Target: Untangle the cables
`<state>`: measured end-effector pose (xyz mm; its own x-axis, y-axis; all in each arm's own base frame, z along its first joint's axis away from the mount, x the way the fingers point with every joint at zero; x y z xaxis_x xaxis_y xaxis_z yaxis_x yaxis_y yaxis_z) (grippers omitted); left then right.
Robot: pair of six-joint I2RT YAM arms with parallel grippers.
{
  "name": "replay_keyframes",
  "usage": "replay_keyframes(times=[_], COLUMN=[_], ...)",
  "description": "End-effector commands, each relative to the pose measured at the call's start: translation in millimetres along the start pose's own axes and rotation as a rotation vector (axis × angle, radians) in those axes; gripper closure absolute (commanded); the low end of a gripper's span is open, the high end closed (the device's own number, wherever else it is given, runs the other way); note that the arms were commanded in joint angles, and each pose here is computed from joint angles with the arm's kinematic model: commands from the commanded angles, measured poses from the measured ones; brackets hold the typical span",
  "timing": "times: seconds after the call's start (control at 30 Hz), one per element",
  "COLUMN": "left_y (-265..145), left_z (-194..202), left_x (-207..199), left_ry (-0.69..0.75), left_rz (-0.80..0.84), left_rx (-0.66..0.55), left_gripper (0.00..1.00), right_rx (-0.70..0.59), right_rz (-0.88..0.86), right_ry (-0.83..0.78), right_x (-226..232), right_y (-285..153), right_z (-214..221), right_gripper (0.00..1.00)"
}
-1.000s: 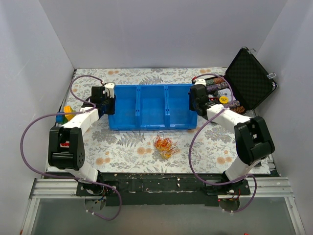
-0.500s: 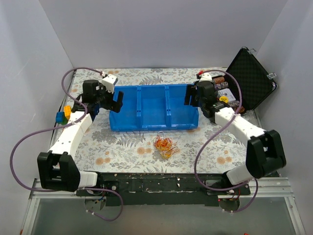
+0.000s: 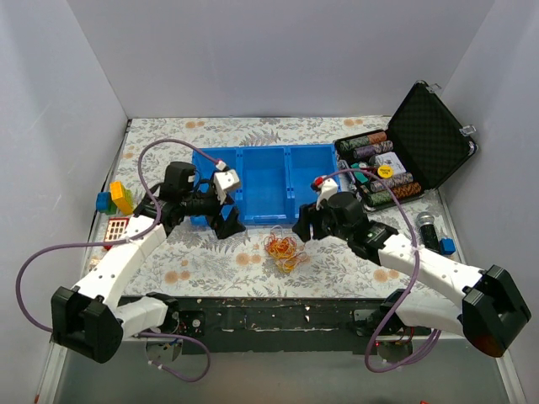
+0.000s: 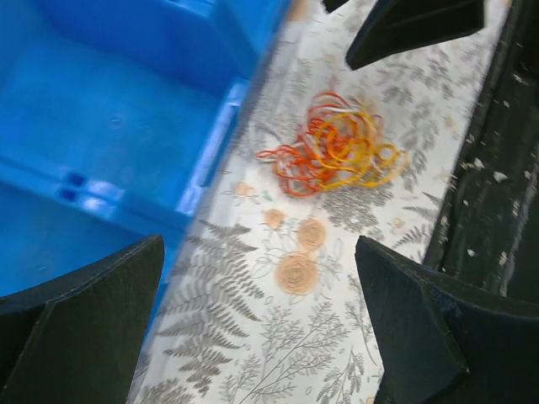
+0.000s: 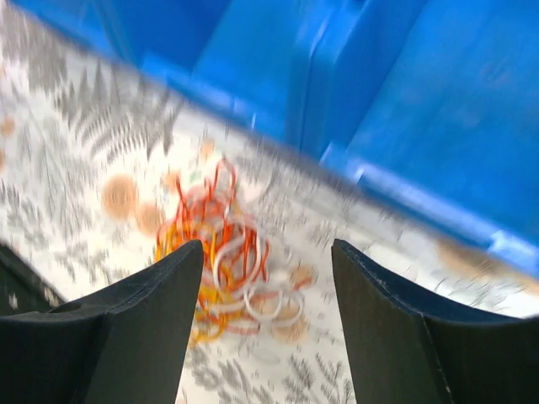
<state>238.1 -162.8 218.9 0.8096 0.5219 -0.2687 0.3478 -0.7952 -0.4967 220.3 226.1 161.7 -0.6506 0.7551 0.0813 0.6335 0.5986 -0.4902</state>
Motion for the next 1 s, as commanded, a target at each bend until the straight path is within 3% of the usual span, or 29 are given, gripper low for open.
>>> replay_keyframes(times=[0.0,0.27,0.4,0.5,0.67,0.77,0.97], left_y=[21.6,69.0,87.0,97.9,115.3,122.7,137.7], left_z=[16.1,50.4,59.2,60.4,62.3,67.5,64.6], left_x=[-33.9,-47.3,-32.8,-26.6,-27.5,-26.0,-10.7], left_ry=[0.138,0.193,0.287,0.299,0.305,0.311,0.314], left_rz=[0.235,0.428,0.395,0.391,0.389,0.381,0.325], left_rx=[0.004,0.085,0.094,0.101,0.117,0.137,0.167], left_gripper=[0.02,0.02,0.02,0.12,0.48,0.51,0.58], right_rx=[0.004,0.032,0.044,0.055,0.071,0.083,0.081], right_rz=[-0.242,-0.284,-0.277,-0.277,-0.302,-0.302,-0.303], right_ry=[-0.006,0.017,0.010,0.012,0.007,0.001,-0.031], right_x=[29.6,34.5,33.2,33.4,35.7,35.8,38.1], right_y=[-5.9,-5.3,-1.7,0.3,2.1,0.8,-8.1], right_z=[15.3,32.5,34.7,38.1,45.5,49.5,54.2], right_gripper=[0.31,0.39,0.39,0.42,0.51,0.58,0.60])
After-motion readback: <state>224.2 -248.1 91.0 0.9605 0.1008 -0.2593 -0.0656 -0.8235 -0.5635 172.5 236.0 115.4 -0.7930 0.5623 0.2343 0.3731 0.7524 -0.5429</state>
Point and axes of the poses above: each gripper's point midway between its finger pads, its own y axis out along the fingers, its own x axis along the line the jaws close on, z = x × y, the point moved 4 cm from there along -y, back along the fingers, and after that the axes turned 14 degrees about -y, right-handed, at the moved point
